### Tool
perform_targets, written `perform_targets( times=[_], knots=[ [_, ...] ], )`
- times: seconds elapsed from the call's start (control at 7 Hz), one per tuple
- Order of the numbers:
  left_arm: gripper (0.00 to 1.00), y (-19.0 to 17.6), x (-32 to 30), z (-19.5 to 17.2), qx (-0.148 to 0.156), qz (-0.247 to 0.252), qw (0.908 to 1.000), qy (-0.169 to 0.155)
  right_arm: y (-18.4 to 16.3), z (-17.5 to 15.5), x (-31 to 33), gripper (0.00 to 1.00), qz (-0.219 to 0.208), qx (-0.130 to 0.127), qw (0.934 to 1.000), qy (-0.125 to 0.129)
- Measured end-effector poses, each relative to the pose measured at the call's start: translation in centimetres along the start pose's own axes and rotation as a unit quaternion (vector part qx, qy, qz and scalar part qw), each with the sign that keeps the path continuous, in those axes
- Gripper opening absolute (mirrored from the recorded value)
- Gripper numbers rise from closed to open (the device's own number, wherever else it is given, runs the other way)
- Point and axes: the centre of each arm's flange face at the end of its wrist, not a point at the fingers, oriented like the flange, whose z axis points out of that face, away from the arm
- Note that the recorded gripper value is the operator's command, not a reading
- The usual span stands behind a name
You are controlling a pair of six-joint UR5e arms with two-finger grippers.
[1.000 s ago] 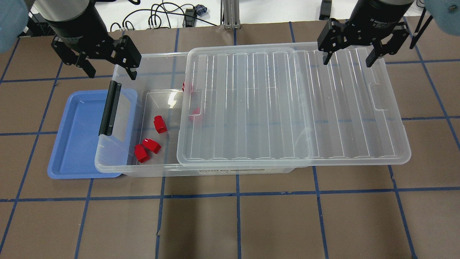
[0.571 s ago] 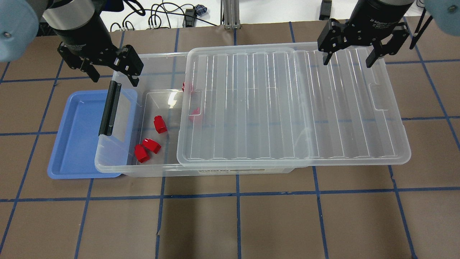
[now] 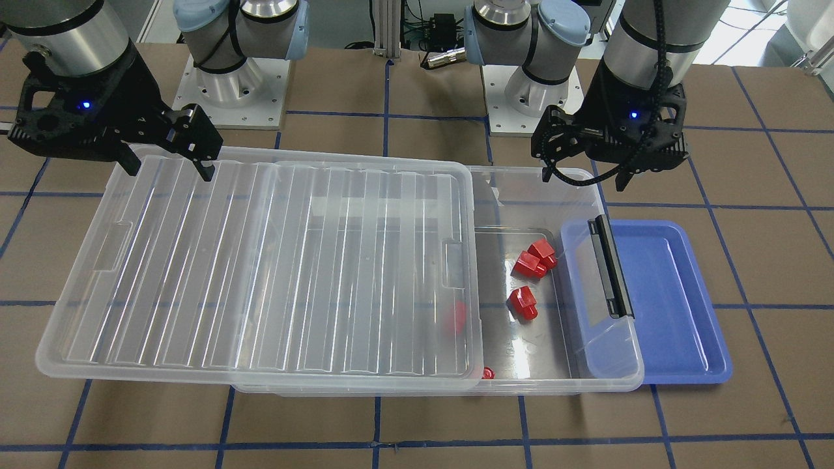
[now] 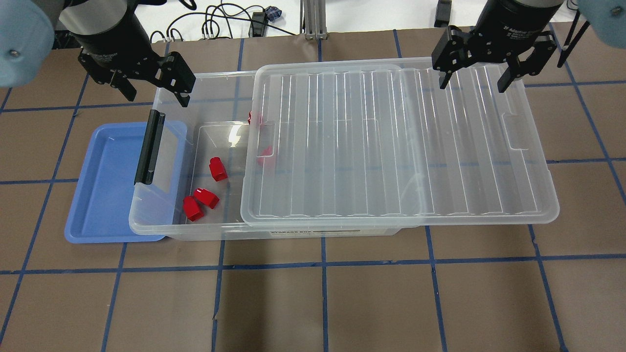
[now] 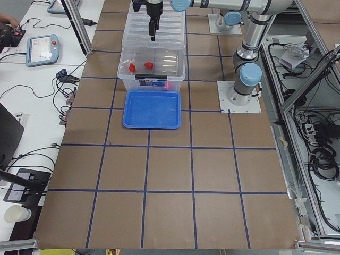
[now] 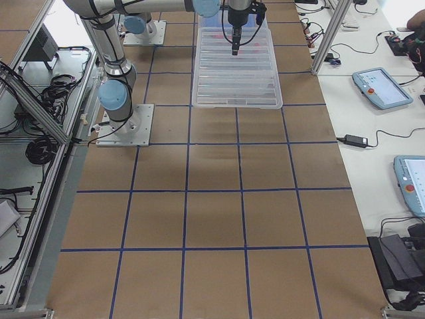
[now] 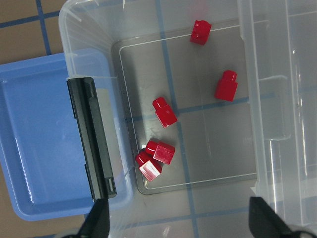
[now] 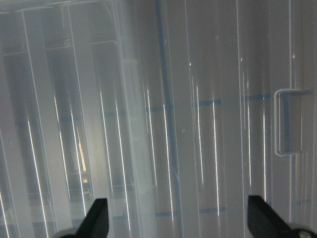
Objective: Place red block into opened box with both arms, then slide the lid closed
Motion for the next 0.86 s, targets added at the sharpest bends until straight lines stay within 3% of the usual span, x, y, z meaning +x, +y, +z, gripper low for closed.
perform_targets(
  times=[0.43,0.71,0.86],
  knots=[
    [1.0,0.0,0.0,-0.1,0.001,0.0,1.0,0.0,-1.4,0.3,4.0,1.0,-0.013,-0.002,0.9999,0.008],
    [1.0,0.1,0.0,-0.2,0.002,0.001,1.0,0.0,-2.5,2.5,14.7,1.0,-0.024,-0.033,0.9984,0.039],
    [1.0,0.1,0.0,-0.2,0.002,0.002,1.0,-0.001,-2.3,5.3,19.9,1.0,-0.025,-0.052,0.9975,0.041]
  ],
)
